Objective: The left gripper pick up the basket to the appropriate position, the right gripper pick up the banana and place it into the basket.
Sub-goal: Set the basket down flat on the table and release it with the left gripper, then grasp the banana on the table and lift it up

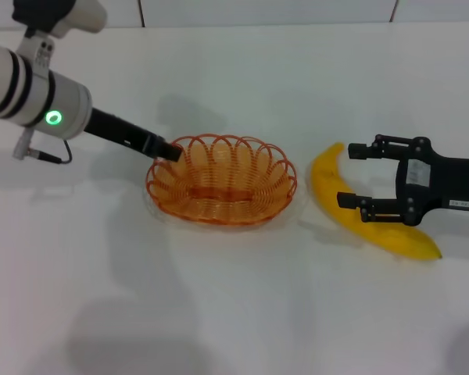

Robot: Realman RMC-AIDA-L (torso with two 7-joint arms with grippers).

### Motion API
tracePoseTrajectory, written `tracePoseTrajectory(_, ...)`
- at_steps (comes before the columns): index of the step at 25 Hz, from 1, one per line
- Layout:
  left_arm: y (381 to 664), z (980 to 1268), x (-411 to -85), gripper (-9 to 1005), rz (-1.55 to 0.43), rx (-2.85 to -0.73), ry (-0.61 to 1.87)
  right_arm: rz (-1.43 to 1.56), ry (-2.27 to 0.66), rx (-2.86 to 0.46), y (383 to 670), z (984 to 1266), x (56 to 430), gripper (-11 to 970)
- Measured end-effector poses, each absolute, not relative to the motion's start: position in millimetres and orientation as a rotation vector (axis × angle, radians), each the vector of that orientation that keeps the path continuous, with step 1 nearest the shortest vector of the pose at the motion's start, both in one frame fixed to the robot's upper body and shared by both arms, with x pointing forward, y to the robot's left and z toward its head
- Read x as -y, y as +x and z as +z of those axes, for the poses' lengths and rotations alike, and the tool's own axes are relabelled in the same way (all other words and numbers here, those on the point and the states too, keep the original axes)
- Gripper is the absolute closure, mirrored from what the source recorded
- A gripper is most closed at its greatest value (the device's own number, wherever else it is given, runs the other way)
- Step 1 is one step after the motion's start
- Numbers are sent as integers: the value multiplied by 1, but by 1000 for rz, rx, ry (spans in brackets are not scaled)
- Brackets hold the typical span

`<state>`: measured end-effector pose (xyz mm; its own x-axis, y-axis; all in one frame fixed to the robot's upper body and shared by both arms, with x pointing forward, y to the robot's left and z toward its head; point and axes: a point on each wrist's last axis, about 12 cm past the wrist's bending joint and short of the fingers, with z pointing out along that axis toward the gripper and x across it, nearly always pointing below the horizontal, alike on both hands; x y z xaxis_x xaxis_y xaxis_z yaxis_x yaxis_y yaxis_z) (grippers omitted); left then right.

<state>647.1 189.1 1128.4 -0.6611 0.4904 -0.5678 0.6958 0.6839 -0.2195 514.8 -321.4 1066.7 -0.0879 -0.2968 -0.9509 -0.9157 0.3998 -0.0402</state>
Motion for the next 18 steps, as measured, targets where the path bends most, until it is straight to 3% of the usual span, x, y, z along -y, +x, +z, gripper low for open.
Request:
tracePoseTrajectory(1,647,1132,-192,759,-581,-2406,917,746,-1092,-1622,514,1066,322,172)
tracePoseTrajectory(4,639,1146,-207,555,-593,-2320,915,741,-1085,-1627,512,1066,326,172)
tracePoseTrajectory(9,593,1153,-236,436,-653,-2117,1001,731,-1050,-1617,510,1066,329,172)
tracePoseTrajectory(18,512,1090,-283,190,-645,-1860,1088,709,-998,-1625,501,1064,340,172)
